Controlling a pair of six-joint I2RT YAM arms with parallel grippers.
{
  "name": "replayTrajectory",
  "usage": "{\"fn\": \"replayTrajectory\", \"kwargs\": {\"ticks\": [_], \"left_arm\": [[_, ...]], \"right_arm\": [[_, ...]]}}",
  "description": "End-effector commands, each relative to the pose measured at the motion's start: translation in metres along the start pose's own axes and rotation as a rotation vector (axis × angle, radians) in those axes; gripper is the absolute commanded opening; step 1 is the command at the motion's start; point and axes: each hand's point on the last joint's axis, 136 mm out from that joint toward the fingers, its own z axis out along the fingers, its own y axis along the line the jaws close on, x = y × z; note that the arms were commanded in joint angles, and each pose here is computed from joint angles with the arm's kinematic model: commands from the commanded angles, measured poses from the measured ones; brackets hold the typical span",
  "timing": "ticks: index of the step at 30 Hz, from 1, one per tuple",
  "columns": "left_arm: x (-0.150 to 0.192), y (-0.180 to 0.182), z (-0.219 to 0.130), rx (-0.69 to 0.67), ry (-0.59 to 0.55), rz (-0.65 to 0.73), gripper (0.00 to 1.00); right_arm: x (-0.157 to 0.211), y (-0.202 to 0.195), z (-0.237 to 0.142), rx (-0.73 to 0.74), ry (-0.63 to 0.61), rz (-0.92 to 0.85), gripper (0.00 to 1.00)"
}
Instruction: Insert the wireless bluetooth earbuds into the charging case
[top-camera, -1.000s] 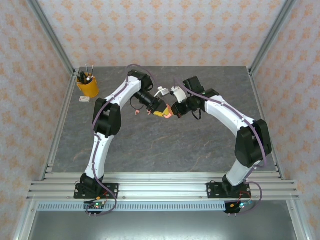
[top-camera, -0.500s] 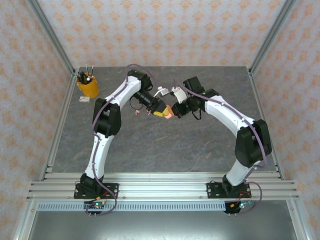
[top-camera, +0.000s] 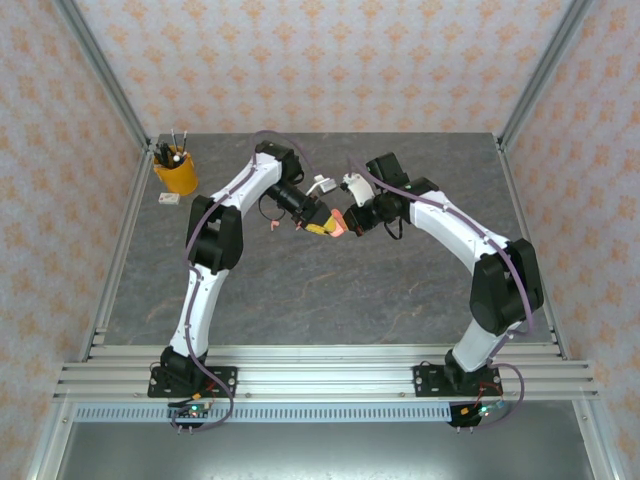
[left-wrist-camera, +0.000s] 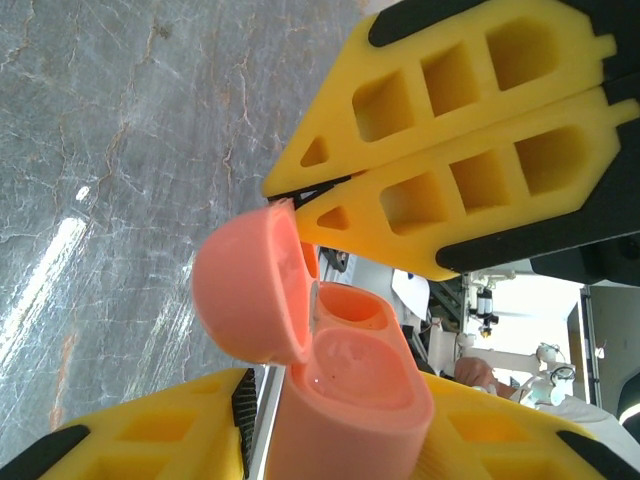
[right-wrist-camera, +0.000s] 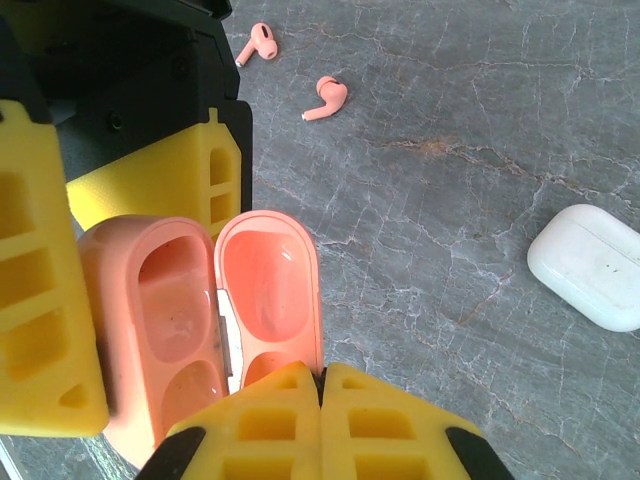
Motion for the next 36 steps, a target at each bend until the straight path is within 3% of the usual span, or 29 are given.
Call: {"fn": "replayTrajectory", "kwargs": {"ticks": [1,12,17,22,26,28,31,36], "left_arm": [[-0.004,-0.009,-0.004,0.032,-0.018,-0.011,0.4],[-0.007,-0.011,-0.004,0.053,-0.032,-0.008,0.31],[-0.006,-0.012,-0.004,0.058,-0.028,-0.009,0.2],[-0.005,-0.014,-0.004,0.067,-0.031,-0.004,0.01],[-0.006,-0.016,-0.005,0.065,-0.037,0.008,0.0],[-0.007,-0.018,-0.007,0.06,-0.042,0.017,0.0],[-0.01,-0.018,-0.009,0.027,-0.053,0.025,0.0],[-0.022,-0.006,-0.021,-0.174,-0.122,0.044,0.0]], "right_arm": [[-0.007,0.0,-0.003,0.013,-0.007,-0.007,0.0],[-0.006,-0.001,-0.002,0.015,-0.001,-0.005,0.0],[-0.007,-0.003,-0.002,0.026,-0.003,0.001,0.0],[-0.013,-0.007,-0.008,0.061,-0.021,0.025,0.01],[-0.022,-0.009,-0.025,0.096,-0.065,0.048,0.28],[-0.028,-0.009,-0.04,0.099,-0.101,0.073,0.37],[-0.032,-0.011,-0.063,0.105,-0.149,0.116,0.45],[-0.027,-0.014,-0.096,0.132,-0.192,0.185,0.5]]}}
